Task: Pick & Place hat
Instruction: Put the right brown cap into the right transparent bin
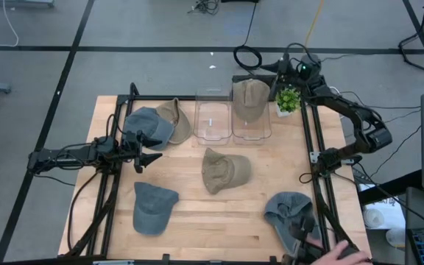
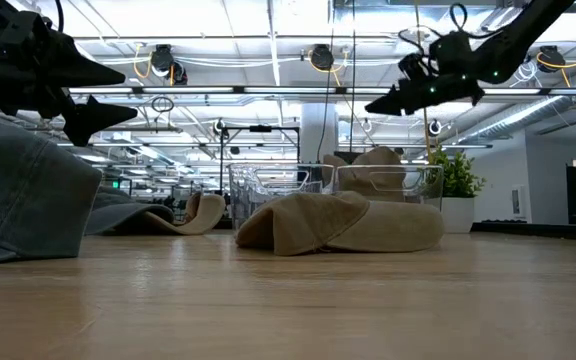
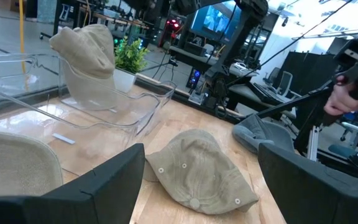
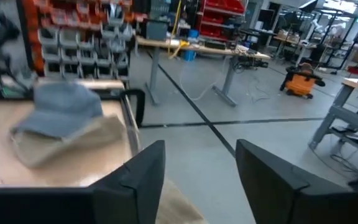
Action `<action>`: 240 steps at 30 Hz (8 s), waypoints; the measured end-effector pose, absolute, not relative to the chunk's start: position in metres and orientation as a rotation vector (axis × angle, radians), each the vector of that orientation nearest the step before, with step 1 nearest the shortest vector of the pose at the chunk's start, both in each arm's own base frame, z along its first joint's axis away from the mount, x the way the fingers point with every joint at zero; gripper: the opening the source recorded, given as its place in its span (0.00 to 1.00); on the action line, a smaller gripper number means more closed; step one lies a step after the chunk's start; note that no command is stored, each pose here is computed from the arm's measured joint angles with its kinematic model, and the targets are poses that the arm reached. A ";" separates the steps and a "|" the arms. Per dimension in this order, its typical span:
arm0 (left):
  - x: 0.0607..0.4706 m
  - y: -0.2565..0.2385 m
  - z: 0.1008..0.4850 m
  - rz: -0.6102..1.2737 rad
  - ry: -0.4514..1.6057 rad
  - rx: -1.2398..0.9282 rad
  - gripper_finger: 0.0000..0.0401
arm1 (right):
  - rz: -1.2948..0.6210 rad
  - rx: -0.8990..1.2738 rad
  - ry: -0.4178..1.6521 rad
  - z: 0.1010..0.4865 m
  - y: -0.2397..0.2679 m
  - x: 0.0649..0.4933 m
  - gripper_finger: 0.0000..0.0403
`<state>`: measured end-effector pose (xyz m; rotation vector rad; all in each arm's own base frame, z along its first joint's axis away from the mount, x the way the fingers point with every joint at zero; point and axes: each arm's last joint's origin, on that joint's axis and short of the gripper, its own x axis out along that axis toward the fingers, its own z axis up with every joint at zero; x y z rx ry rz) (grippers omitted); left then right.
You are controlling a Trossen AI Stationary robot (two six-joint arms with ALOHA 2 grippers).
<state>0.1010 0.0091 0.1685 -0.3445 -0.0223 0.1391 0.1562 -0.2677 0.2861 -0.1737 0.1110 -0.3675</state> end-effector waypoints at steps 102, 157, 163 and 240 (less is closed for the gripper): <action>0.101 0.009 0.169 0.141 -0.023 -0.344 0.81 | -0.514 1.056 0.219 0.173 0.041 0.173 0.56; 0.101 0.009 0.168 0.141 -0.023 -0.344 0.81 | -0.362 1.221 0.433 0.119 0.034 0.236 0.04; 0.101 0.009 0.168 0.141 -0.023 -0.344 0.81 | -0.335 1.234 0.409 0.122 0.035 0.238 0.01; 0.098 0.009 0.194 0.069 -0.287 -0.679 0.81 | 0.011 0.255 -0.355 0.263 0.025 0.192 0.00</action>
